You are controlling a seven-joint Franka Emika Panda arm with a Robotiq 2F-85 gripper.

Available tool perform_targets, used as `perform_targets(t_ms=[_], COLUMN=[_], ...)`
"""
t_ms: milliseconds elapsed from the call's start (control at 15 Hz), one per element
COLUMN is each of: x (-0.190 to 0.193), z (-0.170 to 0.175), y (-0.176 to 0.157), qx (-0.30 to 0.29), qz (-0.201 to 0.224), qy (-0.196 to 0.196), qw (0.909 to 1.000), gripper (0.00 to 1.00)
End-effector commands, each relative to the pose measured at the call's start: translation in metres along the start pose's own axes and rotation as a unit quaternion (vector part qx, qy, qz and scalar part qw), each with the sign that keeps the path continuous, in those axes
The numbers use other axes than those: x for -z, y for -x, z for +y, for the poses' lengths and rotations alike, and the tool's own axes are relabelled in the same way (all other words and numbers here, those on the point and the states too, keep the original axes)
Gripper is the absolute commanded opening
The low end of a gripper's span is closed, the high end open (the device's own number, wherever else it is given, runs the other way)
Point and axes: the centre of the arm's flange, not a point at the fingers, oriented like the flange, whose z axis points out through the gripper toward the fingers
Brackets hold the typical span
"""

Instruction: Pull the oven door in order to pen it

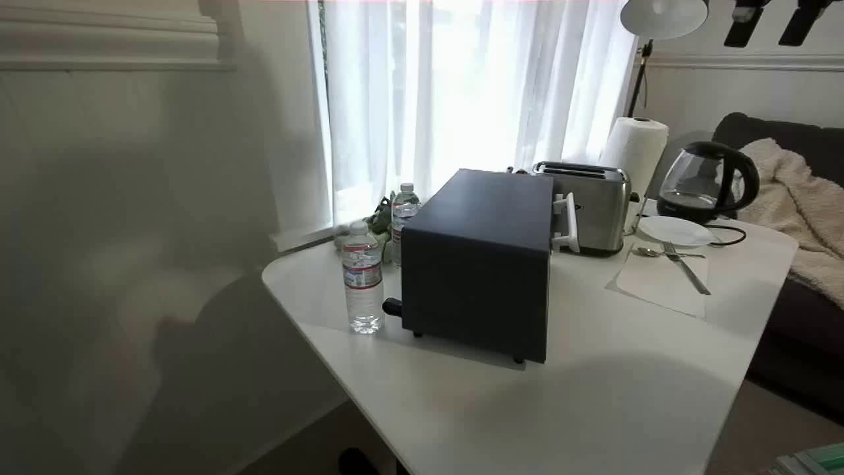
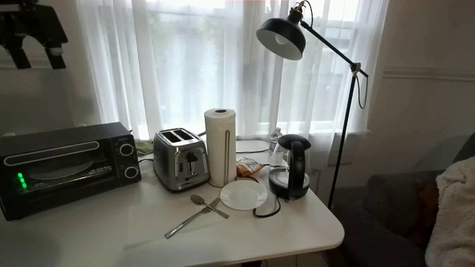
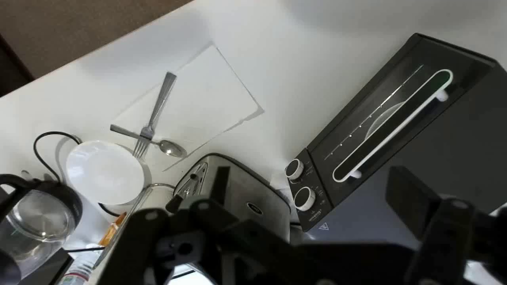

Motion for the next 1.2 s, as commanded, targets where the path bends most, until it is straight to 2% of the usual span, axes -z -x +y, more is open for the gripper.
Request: perform_targets(t_ms=[0, 533, 867, 1133], x=[0.001, -0.002, -0.053, -0.104], z=[0.000, 0.003, -0.001, -0.001], y=[0.000, -0.003, -0.012, -0.013], qx=[0.000, -0.004, -0.046, -0.093], qz=[0.001, 0.000, -0.028, -0.038], qy=[0.000, -0.007, -0.075, -0.104], qw=[1.0000, 1.0000, 0.9957, 0.9895], gripper=[1.00, 1.00, 1.00, 1.00])
